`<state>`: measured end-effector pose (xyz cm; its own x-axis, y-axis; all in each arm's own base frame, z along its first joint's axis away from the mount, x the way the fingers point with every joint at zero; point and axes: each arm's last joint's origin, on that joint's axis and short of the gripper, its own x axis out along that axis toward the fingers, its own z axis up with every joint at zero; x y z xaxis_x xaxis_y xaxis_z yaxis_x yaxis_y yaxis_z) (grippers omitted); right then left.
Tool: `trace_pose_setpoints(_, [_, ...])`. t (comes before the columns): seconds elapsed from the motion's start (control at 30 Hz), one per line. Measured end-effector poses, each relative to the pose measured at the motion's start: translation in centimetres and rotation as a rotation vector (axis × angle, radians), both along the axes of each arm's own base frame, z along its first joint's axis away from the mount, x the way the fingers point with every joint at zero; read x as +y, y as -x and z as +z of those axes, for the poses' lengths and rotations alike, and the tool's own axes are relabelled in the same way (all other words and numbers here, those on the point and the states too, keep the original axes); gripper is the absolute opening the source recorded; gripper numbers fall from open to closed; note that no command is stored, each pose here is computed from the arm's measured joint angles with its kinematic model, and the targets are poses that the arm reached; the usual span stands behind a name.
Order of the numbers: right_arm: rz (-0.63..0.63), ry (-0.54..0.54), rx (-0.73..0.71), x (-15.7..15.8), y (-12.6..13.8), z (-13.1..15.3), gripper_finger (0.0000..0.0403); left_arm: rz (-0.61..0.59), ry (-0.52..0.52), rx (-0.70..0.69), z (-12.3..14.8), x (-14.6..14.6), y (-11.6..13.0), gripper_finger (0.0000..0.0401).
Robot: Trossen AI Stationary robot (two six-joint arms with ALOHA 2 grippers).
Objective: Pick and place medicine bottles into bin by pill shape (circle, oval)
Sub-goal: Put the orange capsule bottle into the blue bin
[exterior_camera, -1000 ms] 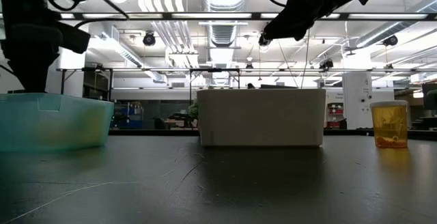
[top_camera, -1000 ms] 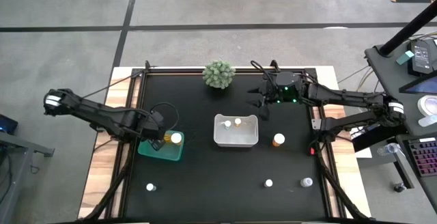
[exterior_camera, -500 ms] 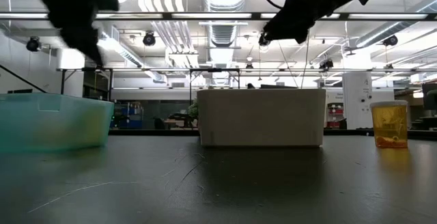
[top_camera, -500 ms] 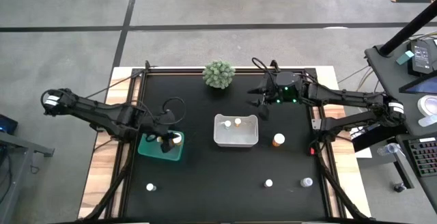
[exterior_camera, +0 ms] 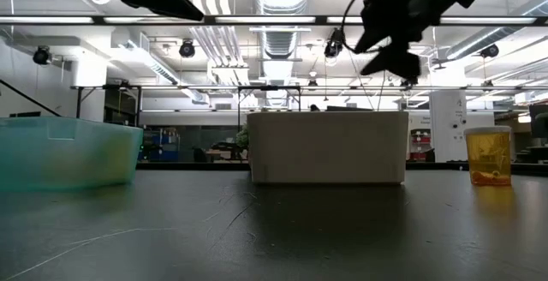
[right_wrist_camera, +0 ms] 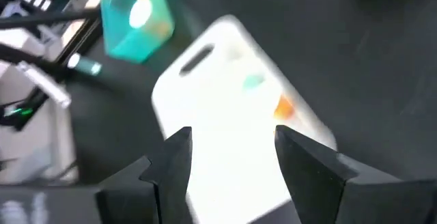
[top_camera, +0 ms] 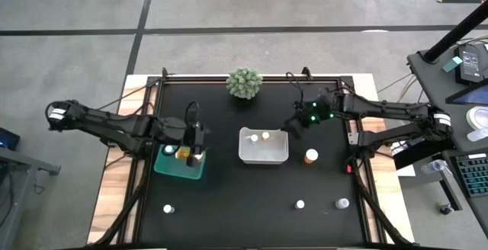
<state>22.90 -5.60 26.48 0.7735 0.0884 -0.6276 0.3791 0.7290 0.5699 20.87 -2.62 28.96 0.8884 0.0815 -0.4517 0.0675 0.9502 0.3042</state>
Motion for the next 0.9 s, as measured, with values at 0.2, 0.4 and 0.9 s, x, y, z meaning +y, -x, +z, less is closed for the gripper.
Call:
trace_pose_setpoints(0.2, [0.005,-0.180,0.139,3.2,0.2,0.1,0.0201,0.006,-0.048,-0.011,0.1,0.6,-0.1,0.0142])
trace_pose_setpoints(0.4, [-0.136,-0.236,0.396,6.0,1.7,0.2,0.0201,0.005,-0.084,-0.024,0.3,0.9,-0.2,0.0142])
trace_pose_setpoints(0.9, [-0.382,-0.278,0.685,7.3,4.2,-2.5,0.0264,-0.005,-0.104,-0.044,0.4,0.9,-0.3,0.0142])
